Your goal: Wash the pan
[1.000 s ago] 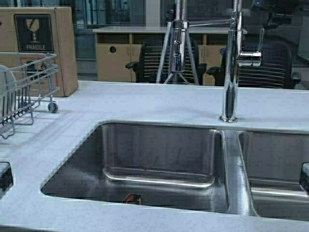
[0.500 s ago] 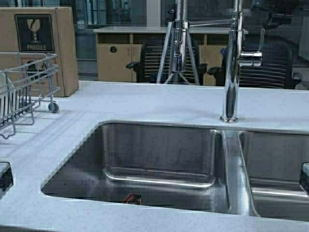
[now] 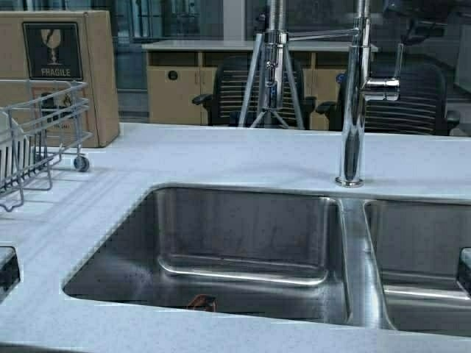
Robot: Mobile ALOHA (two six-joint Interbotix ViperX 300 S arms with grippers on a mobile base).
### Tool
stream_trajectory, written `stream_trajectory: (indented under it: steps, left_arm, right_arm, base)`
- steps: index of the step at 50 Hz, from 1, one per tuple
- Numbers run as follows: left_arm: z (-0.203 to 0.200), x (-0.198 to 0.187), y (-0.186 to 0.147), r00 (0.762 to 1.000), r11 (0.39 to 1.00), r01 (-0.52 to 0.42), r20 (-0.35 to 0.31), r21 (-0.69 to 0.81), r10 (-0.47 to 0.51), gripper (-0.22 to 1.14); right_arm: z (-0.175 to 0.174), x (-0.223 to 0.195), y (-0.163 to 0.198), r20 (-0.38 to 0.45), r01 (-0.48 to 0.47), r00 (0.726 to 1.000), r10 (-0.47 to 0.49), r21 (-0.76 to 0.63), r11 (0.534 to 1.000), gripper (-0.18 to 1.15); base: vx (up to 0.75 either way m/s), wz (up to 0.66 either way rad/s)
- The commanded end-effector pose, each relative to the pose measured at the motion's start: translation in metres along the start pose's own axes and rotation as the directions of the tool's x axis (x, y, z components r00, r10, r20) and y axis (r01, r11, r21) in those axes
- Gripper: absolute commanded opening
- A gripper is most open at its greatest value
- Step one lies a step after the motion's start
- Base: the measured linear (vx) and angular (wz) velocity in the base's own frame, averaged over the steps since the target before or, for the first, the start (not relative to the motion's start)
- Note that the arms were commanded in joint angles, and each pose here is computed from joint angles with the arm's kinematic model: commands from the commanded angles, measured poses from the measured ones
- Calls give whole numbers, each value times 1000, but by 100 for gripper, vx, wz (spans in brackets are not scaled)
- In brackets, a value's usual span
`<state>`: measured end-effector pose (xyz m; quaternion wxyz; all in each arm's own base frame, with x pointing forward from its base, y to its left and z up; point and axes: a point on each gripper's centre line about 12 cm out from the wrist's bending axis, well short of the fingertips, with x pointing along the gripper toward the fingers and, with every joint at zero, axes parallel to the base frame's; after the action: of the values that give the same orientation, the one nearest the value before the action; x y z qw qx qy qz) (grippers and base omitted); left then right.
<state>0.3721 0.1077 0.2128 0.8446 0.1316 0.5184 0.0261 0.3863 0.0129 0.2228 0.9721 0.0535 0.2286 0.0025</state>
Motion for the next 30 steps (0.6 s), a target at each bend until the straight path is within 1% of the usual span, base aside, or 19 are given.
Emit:
stream_trajectory:
  steps: [1, 9, 30]
  left_arm:
    - [21, -37, 6, 995, 999, -40, 94, 7, 39, 99]
    - [26, -53, 7, 990, 998, -54, 133, 9, 53, 99]
    - [24, -53, 5, 990, 999, -52, 131, 11, 50, 99]
  right_arm:
    - [14, -3, 2, 44, -6, 999, 7, -2, 1000, 5]
    - [14, -3, 3, 44, -8, 999, 8, -3, 1000, 5]
    - [14, -3, 2, 42, -6, 999, 6, -2, 1000, 5]
  base:
    - [0, 0]
    - [0, 0]
    - [0, 0]
